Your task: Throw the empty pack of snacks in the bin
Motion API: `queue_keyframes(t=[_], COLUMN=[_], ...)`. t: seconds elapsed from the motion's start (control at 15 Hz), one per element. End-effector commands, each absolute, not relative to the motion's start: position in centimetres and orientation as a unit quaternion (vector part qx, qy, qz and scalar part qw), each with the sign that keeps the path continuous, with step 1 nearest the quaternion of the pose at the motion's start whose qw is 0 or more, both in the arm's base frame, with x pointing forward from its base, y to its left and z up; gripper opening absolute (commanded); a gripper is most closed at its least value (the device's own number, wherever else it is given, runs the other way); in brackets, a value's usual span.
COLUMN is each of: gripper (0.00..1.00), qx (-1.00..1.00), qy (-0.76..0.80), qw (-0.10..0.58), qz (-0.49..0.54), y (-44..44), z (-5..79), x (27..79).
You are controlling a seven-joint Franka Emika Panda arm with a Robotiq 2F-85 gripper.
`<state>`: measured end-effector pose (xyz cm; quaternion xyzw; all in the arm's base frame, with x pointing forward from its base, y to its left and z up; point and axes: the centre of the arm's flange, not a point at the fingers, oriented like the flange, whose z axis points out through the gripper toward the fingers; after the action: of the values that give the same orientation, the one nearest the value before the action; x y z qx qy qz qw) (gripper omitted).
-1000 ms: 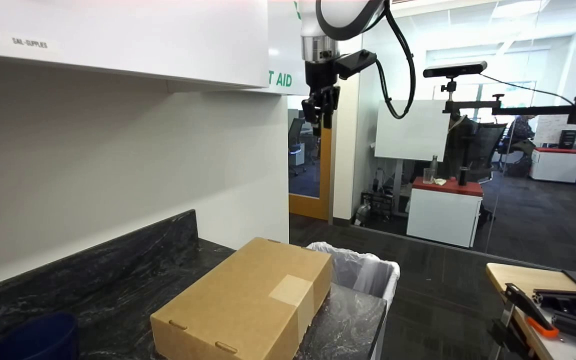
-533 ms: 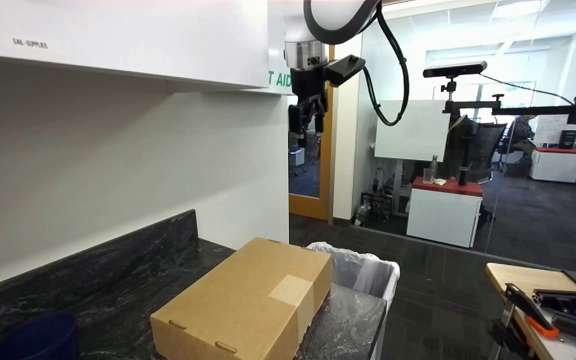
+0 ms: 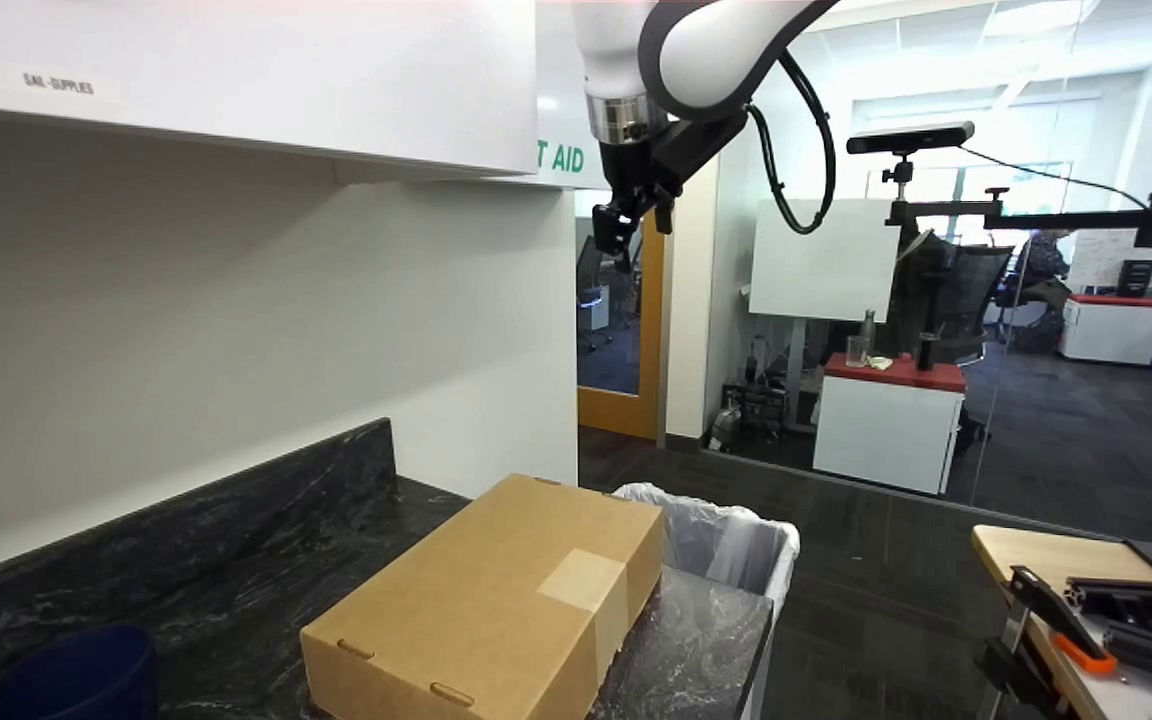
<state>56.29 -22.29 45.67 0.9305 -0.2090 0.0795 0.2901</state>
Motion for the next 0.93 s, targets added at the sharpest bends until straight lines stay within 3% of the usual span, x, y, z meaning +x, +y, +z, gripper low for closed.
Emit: queue_keyframes(t=[0.0,0.07,0.87], gripper=[1.0,1.0,1.0], qx=[0.927,0.929,0.929], qy=[-0.22,-0.217,-0.216], qw=[0.3,0.295,0.295], qz=[0.041,0.057,0.053], y=[-21.4,-22.5,-22.4], z=[45.9,45.5,45.2], x=[53.3,55.5,55.6])
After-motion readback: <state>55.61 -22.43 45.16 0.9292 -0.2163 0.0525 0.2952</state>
